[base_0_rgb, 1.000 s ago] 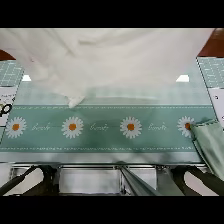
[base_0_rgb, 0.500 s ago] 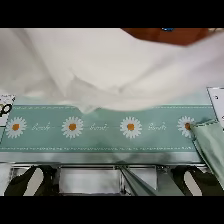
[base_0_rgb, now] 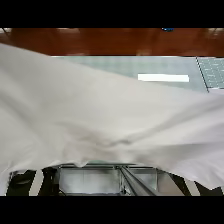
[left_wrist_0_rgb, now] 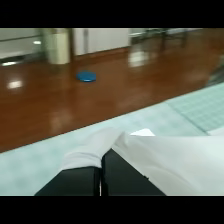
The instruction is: Fold the shirts.
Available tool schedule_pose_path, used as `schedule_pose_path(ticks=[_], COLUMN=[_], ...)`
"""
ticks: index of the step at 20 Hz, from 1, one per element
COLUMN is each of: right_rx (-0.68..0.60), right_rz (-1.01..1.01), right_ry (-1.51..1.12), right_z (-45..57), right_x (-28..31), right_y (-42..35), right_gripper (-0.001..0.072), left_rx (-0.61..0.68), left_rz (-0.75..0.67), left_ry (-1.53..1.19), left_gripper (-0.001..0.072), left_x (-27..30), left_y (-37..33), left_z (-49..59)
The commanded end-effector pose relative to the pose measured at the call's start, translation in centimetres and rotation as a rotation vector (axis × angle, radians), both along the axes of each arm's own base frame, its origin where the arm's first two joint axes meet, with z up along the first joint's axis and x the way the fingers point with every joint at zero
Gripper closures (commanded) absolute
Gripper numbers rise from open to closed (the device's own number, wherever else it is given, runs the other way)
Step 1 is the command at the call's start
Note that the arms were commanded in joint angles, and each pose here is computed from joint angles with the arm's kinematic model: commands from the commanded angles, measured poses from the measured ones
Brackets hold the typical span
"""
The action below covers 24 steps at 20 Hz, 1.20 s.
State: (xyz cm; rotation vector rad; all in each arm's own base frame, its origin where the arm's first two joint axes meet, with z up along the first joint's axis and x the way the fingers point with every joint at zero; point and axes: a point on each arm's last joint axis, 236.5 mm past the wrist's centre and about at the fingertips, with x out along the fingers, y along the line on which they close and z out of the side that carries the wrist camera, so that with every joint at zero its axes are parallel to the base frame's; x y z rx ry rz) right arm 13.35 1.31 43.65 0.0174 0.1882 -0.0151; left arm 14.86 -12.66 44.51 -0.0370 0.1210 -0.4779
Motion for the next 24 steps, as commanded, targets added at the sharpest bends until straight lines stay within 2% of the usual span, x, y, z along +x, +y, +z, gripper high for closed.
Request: schedule_pose_path(ticks=[1,3,7,12,17,20,21,22,24], right_rx=[0.03,0.071,0.152,0.288,0.441,0.555,0.581,0.608,0.618], right_rz=[-0.02,0.017,0.163,0.19,0.216,0.245,0.233,0.221,0.269], right_ry=[0.168,0.24,0.439,0.624,0.769,0.761,0.753,0.752,0.807], right_z=[-5.8,-9.9,-20.2,-34.0,-43.4,-44.1,-43.8,-43.4,-42.1], right_x=[3.2,7.1,17.1,31.1,39.8,42.4,42.8,42.9,41.2], right_y=[-1.0,-0.6,1.3,0.7,1.2,2.9,2.9,3.0,3.3], right_gripper=[0.0684,0.0684,0.0686,0.0686,0.0684,0.068,0.0527,0.0285,0.0304], left_rx=[-0.002,-0.046,-0.212,-0.336,-0.367,-0.422,-0.418,-0.409,-0.3], left_rz=[0.159,0.165,0.161,0.218,0.186,0.172,0.147,0.114,0.072], left_ry=[0.071,0.212,0.467,0.706,0.91,0.989,1.021,1.067,1.212], left_gripper=[0.0691,0.0691,0.0691,0.0691,0.0691,0.0687,0.055,0.0203,0.0196], left_x=[1.6,5.6,15.4,27.6,36.3,38.5,38.2,37.2,33.4], left_y=[3.6,4.8,6.8,10.2,9.8,8.9,8.4,7.9,9.0], left_z=[-2.6,-7.1,-17.9,-30.9,-41.1,-43.3,-43.8,-44.1,-45.1])
